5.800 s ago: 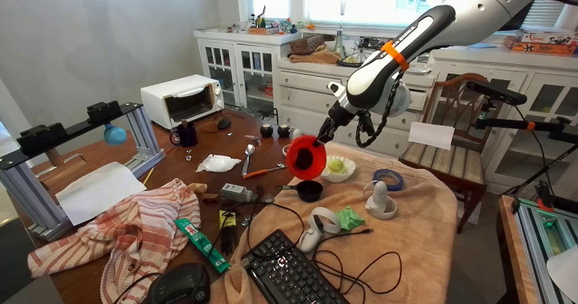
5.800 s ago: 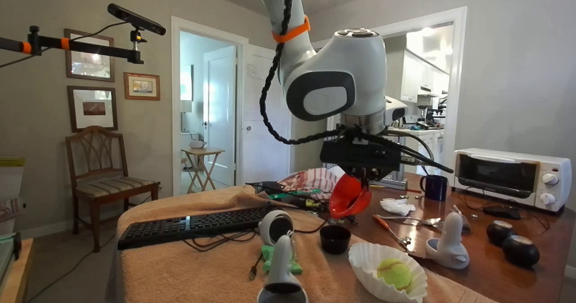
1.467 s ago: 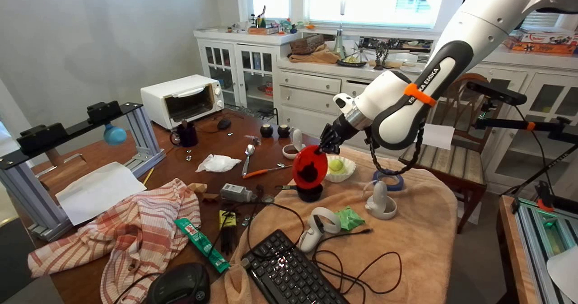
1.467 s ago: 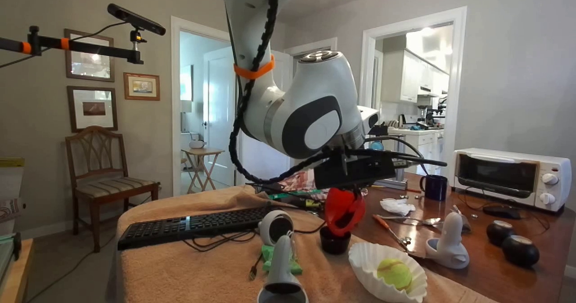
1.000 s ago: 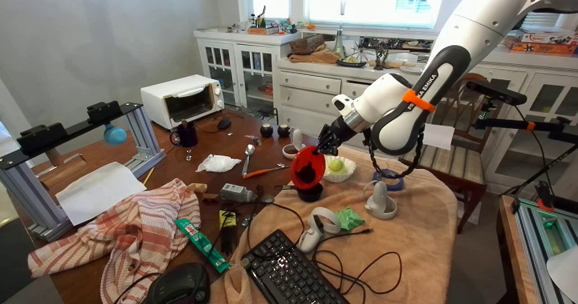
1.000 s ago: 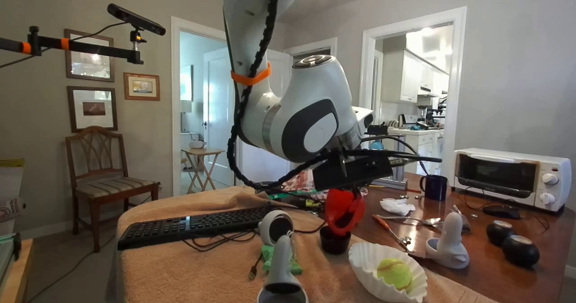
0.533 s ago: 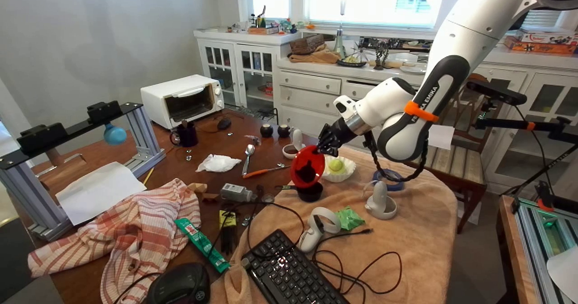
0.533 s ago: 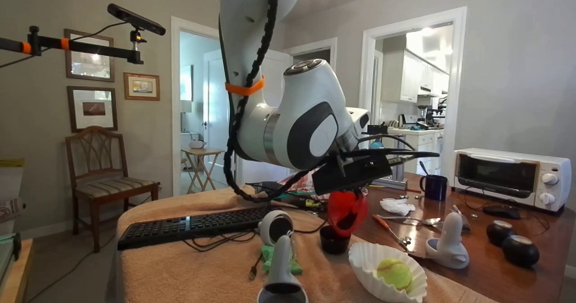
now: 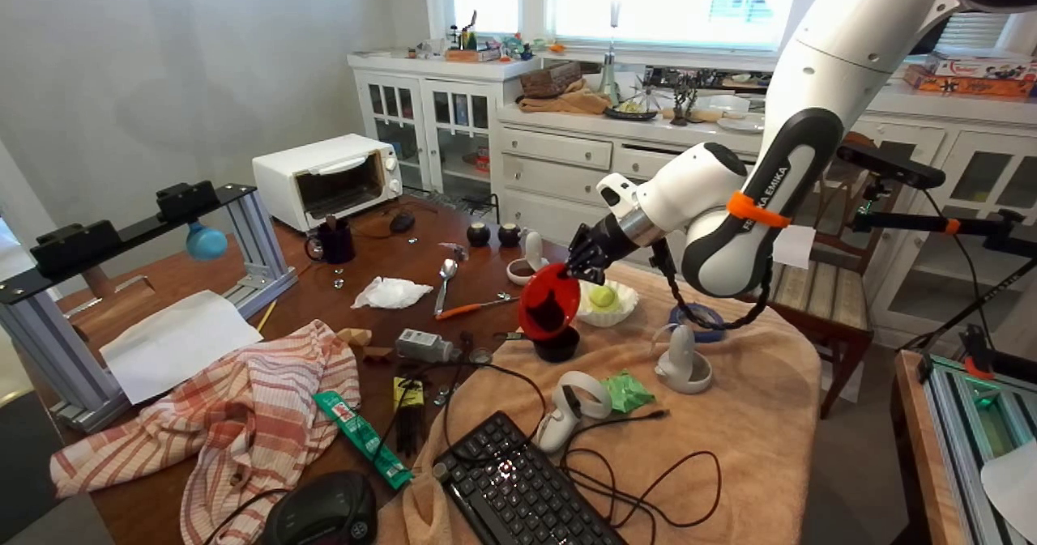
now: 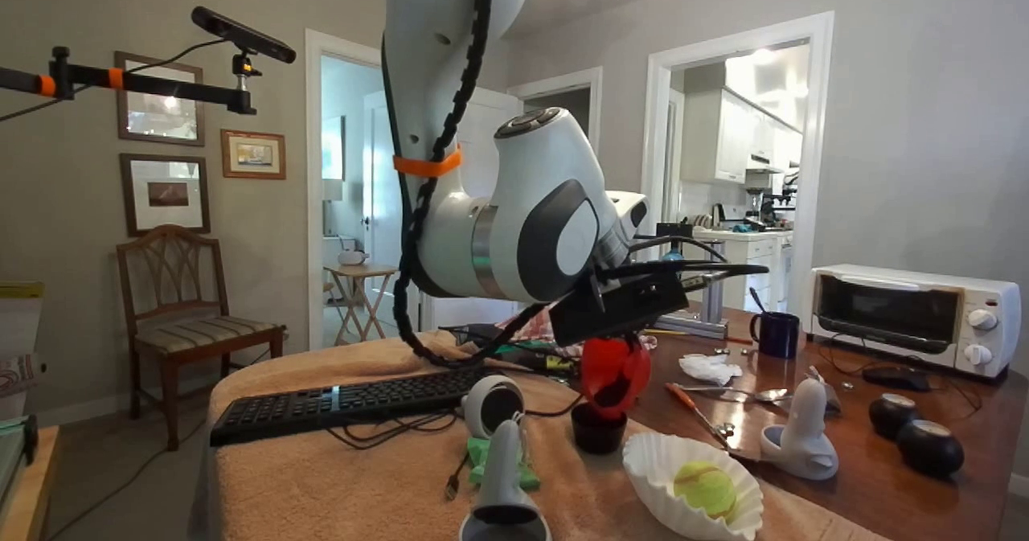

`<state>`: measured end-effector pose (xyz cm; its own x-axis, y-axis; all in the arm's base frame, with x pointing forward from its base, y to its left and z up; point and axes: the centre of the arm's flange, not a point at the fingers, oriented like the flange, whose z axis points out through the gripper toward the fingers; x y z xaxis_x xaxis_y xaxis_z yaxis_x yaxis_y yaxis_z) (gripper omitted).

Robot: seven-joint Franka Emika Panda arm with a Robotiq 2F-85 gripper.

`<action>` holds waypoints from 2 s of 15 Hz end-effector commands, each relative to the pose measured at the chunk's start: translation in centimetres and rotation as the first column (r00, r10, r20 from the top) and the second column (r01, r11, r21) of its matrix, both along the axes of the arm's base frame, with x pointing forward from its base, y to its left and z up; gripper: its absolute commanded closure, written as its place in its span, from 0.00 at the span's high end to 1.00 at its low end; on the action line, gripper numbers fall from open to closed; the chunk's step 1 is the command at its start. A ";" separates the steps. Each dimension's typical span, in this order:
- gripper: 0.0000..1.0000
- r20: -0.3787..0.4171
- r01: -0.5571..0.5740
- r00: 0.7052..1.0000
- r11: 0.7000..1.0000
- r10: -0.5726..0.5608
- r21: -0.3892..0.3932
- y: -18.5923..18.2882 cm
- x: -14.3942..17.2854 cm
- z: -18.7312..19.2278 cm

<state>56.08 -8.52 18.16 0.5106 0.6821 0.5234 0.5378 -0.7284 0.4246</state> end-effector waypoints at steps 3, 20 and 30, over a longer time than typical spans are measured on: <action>0.01 0.015 0.005 1.000 1.000 -0.005 -0.020 0.5 -1.1 0.9; 0.01 0.027 -0.008 1.000 0.998 0.009 -0.065 1.1 -1.6 1.2; 0.01 0.041 0.012 0.999 0.997 -0.009 -0.077 1.2 -1.8 1.2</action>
